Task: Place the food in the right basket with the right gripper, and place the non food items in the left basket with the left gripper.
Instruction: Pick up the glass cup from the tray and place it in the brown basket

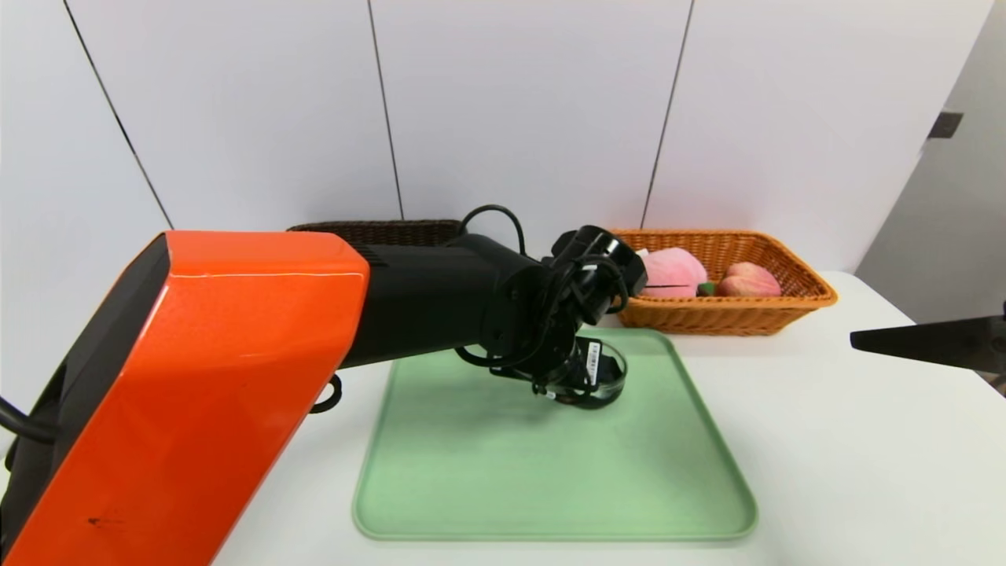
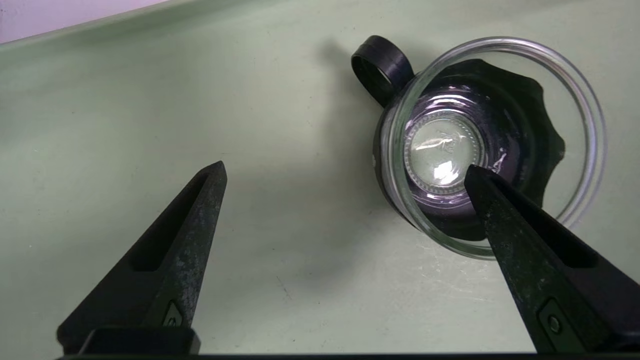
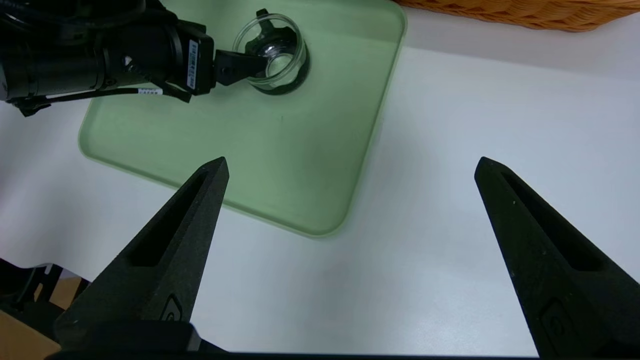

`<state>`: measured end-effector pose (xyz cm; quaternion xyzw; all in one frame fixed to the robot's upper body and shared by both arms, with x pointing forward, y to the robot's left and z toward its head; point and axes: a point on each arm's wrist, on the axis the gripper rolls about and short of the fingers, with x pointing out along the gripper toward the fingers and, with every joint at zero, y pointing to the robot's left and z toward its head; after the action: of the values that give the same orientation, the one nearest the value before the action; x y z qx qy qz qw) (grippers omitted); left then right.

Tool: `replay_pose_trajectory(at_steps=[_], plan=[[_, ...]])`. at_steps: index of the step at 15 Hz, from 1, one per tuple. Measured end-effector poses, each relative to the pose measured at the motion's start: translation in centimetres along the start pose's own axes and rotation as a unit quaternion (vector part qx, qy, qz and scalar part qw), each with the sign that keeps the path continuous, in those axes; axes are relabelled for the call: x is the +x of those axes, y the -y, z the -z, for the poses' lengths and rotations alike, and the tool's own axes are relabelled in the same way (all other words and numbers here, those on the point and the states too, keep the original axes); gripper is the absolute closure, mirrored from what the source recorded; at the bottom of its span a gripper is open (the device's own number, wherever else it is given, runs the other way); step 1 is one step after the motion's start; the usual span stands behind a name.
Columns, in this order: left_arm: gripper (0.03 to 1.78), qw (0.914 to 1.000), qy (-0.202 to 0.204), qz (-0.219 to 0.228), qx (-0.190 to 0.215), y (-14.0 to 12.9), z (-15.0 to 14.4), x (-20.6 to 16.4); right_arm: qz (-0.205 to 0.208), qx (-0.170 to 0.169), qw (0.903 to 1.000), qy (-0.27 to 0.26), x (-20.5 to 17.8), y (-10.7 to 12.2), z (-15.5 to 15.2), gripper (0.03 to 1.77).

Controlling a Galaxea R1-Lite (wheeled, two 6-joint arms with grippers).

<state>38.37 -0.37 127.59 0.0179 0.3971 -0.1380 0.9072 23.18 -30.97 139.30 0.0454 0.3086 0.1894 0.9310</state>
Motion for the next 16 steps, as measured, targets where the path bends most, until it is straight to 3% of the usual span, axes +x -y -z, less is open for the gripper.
replay_pose_trajectory(at_steps=[15,16], plan=[[0.12,0.9999,-0.008,-0.007,0.005,-0.2,0.3,1.0,-0.005,-0.001,1.0000,-0.005,-0.1,-0.1,0.9,0.10],[0.21,0.9999,-0.008,-0.007,0.005,-0.2,0.3,1.0,-0.004,-0.001,1.0000,-0.005,-0.1,-0.1,0.9,0.10]])
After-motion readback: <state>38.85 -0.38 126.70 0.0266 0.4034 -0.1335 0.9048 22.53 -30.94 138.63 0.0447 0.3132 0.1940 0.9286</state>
